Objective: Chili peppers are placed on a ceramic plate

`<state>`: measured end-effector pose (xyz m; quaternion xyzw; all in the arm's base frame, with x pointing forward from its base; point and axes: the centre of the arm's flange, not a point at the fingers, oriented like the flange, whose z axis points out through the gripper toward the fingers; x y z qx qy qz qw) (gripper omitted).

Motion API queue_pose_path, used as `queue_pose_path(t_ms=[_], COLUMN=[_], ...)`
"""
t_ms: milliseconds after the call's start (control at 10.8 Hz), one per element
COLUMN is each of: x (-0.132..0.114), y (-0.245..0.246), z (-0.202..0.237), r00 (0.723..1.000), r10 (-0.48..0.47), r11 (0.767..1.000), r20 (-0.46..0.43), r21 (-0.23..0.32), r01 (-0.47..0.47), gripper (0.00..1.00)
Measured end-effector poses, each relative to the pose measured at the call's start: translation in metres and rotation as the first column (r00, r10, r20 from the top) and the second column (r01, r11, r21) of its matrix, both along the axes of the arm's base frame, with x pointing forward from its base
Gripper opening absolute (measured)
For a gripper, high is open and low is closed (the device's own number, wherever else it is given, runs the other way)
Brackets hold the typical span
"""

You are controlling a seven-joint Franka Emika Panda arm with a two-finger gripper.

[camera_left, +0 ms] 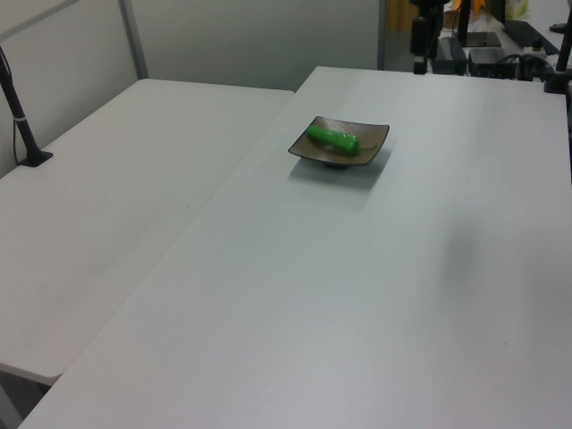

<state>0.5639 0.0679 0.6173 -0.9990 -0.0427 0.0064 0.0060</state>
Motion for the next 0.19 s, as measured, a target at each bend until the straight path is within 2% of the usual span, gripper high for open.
queue_pose_path(t_ms=[186], x=[-0.0050], y=[0.0155], z=[-0.0043], r00=[0.999], r10=[0.025], r11=[1.000], r20=[0.033], r21=[0.006], r01=[-0.026], gripper=[1.00])
